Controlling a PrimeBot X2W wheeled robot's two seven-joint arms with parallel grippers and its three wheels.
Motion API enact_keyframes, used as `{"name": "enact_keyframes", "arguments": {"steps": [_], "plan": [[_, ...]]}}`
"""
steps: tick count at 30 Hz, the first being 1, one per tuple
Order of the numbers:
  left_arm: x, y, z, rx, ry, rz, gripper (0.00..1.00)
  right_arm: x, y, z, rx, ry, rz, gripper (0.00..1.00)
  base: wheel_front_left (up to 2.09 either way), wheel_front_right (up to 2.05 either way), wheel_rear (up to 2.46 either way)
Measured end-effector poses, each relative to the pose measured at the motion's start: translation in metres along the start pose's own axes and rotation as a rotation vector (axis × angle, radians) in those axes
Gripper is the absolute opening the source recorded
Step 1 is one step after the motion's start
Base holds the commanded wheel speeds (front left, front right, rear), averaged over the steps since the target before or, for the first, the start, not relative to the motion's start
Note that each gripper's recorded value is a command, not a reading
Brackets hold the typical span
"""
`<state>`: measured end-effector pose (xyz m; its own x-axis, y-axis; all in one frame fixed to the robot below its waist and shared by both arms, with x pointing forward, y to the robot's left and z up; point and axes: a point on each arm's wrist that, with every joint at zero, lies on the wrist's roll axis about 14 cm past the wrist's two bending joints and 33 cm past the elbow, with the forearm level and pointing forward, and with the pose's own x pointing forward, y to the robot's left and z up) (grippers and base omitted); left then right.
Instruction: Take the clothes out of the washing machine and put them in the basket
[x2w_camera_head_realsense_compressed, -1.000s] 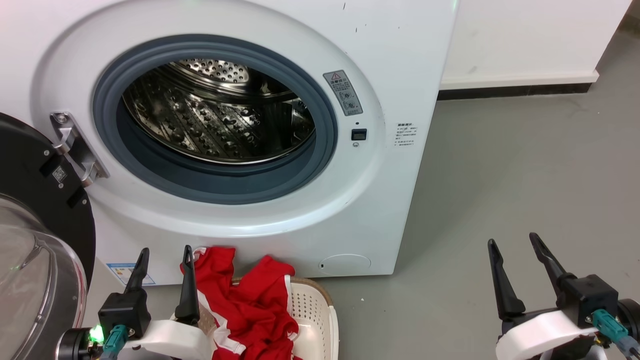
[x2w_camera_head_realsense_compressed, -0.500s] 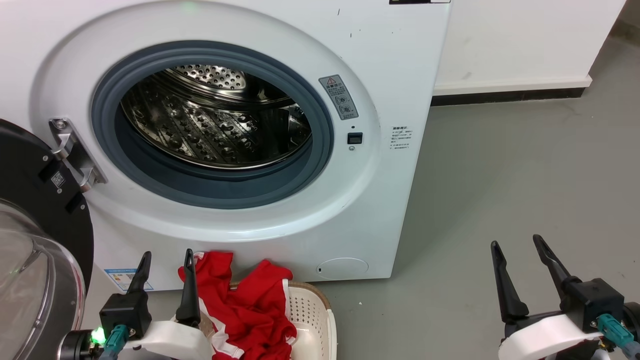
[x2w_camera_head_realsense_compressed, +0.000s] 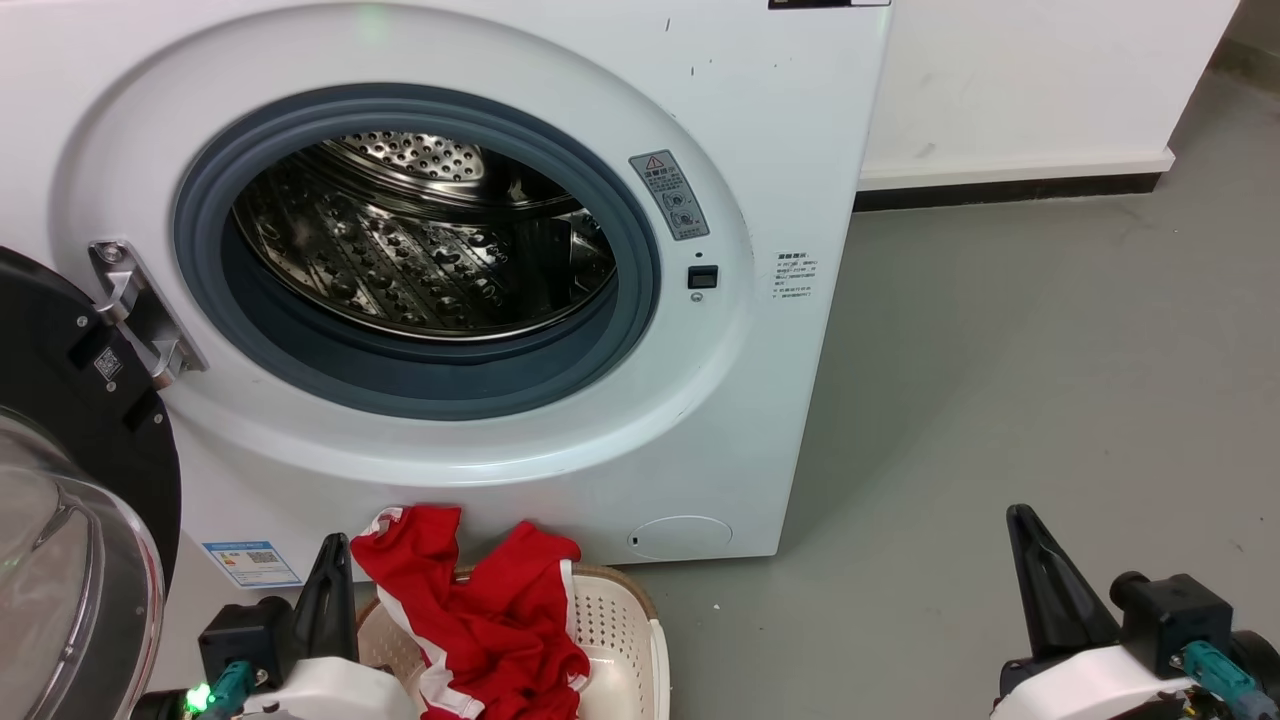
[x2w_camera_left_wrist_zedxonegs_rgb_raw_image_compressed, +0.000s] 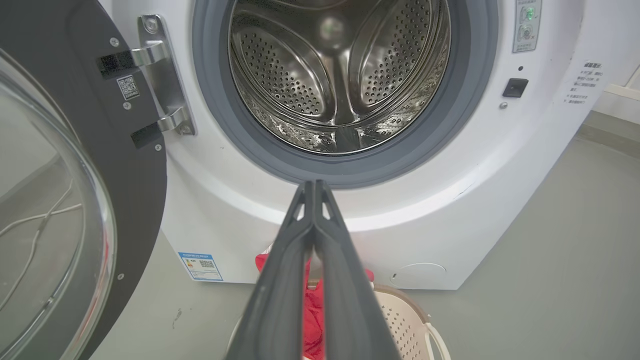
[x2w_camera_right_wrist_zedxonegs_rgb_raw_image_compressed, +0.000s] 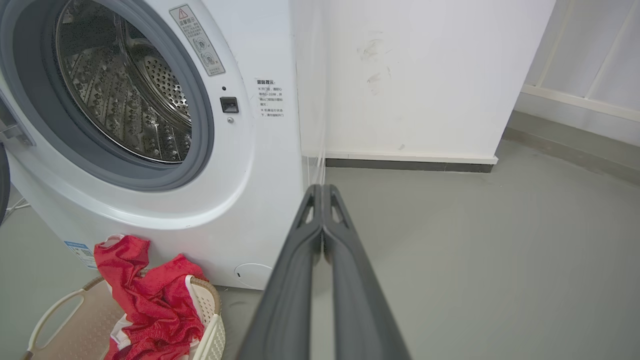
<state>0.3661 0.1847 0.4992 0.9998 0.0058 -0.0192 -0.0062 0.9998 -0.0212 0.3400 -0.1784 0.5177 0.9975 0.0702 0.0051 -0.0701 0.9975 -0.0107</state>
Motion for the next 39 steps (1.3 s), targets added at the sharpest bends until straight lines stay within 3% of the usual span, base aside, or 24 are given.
{"name": "enact_keyframes", "arguments": {"steps": [17,39], "plan": [[0.002,0.006,-0.011,-0.337,0.059,0.029,0.0,0.005,-0.004,-0.009,0.357,0.012,-0.016,0.0,0.0,0.0,0.0],[0.008,0.008,-0.013,-0.695,0.079,0.042,0.0,0.017,-0.011,-0.009,0.717,-0.003,-0.035,0.0,0.0,0.0,0.0]]}}
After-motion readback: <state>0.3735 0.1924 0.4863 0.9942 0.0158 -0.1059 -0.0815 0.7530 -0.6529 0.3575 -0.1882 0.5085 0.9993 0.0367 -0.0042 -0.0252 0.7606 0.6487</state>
